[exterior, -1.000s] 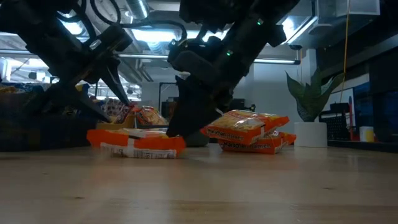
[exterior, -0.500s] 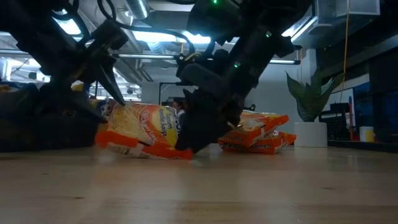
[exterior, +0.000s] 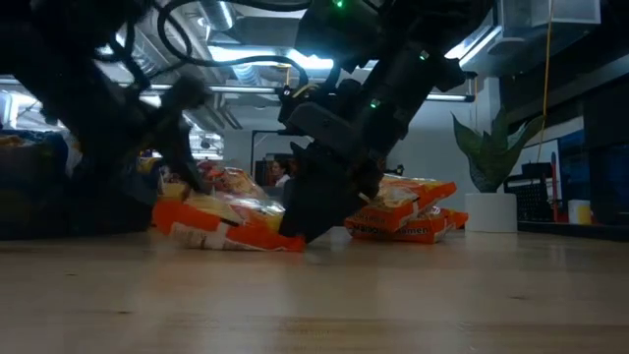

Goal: Sort Maruchan noodles
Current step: Put the orange noodle pack into the blue bin

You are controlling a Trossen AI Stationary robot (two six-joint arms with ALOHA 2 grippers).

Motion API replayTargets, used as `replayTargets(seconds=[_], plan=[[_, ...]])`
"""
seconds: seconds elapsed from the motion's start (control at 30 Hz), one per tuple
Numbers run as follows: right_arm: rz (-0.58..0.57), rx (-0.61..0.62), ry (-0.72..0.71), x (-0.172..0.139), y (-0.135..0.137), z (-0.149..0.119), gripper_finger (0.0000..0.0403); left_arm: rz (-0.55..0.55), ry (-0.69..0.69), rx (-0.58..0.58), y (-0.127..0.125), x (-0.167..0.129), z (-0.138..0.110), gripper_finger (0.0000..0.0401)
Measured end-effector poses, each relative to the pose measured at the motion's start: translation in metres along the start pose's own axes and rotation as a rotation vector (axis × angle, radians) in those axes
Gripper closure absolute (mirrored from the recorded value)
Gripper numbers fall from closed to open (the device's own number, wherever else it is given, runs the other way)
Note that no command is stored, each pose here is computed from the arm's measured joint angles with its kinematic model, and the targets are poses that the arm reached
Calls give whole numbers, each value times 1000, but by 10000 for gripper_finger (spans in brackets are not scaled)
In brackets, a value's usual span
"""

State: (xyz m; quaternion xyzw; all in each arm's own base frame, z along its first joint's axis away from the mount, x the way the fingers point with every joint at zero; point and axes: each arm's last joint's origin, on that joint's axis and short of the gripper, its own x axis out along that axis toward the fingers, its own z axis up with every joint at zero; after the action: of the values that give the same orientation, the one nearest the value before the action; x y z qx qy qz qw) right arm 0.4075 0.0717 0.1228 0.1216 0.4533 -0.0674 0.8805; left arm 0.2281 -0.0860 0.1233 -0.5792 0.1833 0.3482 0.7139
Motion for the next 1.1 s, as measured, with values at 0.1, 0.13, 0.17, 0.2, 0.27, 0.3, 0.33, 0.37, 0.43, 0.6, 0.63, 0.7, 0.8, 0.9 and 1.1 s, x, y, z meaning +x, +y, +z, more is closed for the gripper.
replayTargets(seconds=[0.1,0.13,0.17,0.2,0.27,0.3,0.33,0.37,0.43,0.6,0.63,0.7,0.8,0.9,1.1], plan=[[3,-12,4,0,0,0,123,-14,14,-42,2,10,-6,226],[2,-13,4,0,0,-1,123,-29,10,-62,2,13,-8,226],[3,-16,6,0,1,-1,123,-48,2,-76,1,16,-10,226],[4,-18,8,0,1,-1,123,-69,-11,-86,1,18,-11,226],[5,-22,11,0,1,-1,123,-106,-24,-103,-2,20,-12,226],[5,-24,11,0,1,-2,123,-117,-23,-114,-3,20,-12,228],[4,-23,11,0,1,-2,123,-119,-21,-122,-3,21,-12,231],[5,-23,11,0,1,-1,123,-119,-19,-126,-3,21,-12,235],[18,-19,16,-3,1,0,123,-124,-8,-135,-4,20,-13,248],[42,-20,42,-25,2,4,123,-160,21,-181,-11,15,-13,289],[42,-19,40,-30,1,6,123,-166,19,-182,-11,15,-12,297],[41,-21,37,-39,1,9,123,-177,20,-172,-12,15,-13,312],[56,-18,10,-61,2,16,123,-199,30,-181,-15,14,-13,334],[70,-11,-55,-91,2,27,123,-211,37,-187,-17,14,-13,356],[-30,4,-135,-143,-5,34,123,-233,21,-175,-19,13,-13,398]])
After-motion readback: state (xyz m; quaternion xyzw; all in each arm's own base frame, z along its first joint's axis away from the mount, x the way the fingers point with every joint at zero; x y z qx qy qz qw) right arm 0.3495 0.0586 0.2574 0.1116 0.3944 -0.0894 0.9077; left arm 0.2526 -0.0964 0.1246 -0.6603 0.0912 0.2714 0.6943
